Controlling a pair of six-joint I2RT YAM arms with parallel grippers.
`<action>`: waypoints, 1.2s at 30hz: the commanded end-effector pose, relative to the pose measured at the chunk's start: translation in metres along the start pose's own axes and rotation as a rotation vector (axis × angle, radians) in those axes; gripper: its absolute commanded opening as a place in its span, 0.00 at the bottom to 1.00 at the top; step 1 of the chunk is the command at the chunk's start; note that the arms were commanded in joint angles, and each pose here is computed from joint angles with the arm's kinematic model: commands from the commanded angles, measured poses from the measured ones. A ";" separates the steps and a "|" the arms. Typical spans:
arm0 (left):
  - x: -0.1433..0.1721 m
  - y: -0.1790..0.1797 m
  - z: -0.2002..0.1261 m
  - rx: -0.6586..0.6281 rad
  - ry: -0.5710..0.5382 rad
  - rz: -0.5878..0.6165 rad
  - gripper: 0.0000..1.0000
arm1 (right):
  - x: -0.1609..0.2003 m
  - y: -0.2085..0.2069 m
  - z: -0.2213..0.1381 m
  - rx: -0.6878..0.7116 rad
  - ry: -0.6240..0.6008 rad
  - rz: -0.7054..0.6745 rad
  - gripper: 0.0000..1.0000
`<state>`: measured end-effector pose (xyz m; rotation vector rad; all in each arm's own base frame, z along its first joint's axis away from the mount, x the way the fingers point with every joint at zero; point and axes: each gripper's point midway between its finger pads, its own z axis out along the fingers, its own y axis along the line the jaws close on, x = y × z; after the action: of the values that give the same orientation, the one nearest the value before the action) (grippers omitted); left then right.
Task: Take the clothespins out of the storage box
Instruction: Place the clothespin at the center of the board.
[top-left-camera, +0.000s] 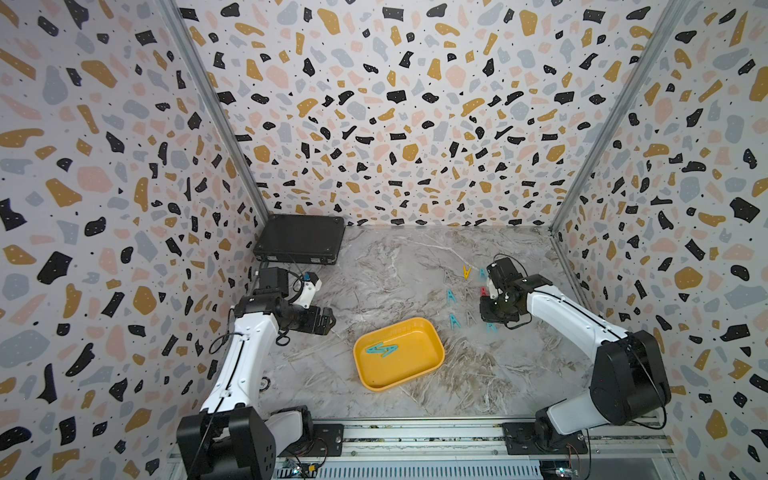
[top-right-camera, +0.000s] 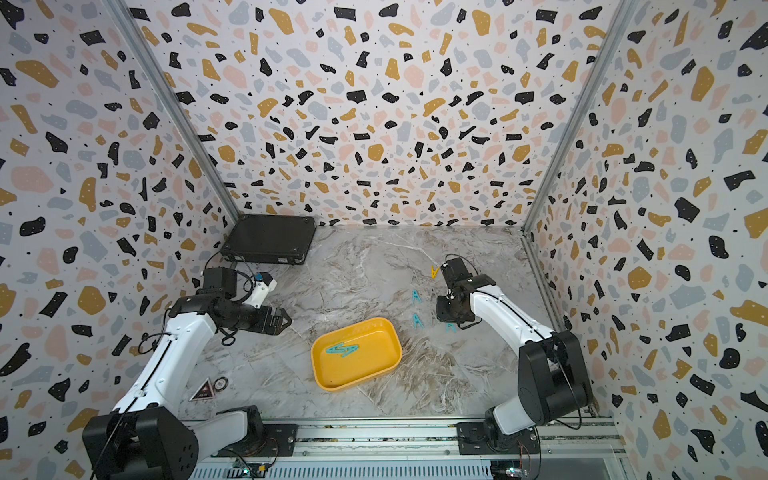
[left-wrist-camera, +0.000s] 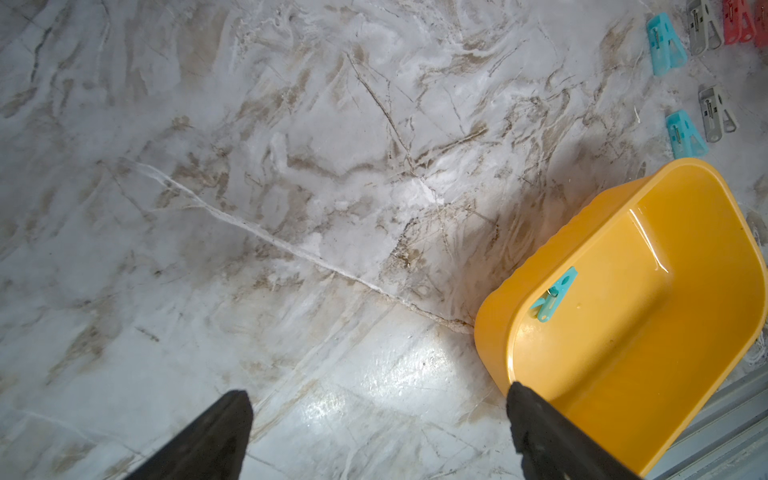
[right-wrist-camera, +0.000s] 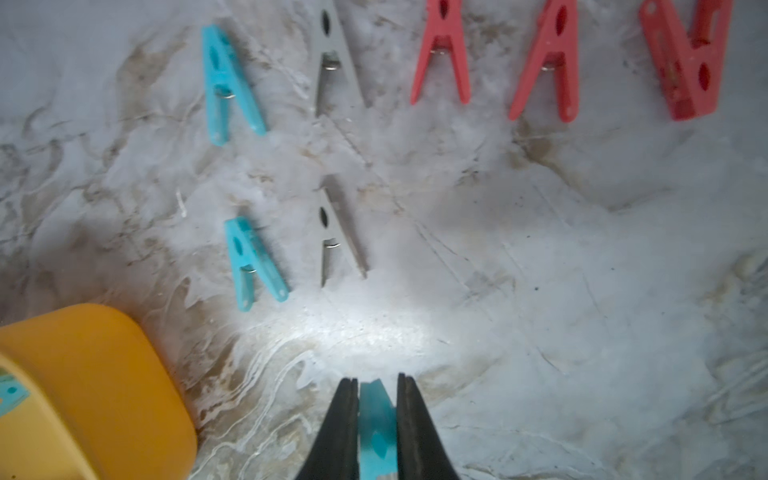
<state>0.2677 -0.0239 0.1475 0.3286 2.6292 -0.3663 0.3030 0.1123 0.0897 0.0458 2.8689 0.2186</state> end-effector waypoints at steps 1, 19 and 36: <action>0.003 0.001 0.002 0.004 -0.001 0.004 1.00 | -0.008 -0.003 0.009 -0.047 0.005 0.007 0.06; 0.003 0.001 0.001 -0.001 -0.002 0.004 1.00 | -0.039 -0.018 0.068 -0.015 0.037 0.089 0.06; 0.002 0.000 0.000 0.002 -0.007 0.007 1.00 | -0.049 -0.028 0.072 0.055 0.030 0.113 0.18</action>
<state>0.2677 -0.0240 0.1475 0.3286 2.6291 -0.3668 0.3667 0.0990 0.0245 0.1874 2.9097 0.2038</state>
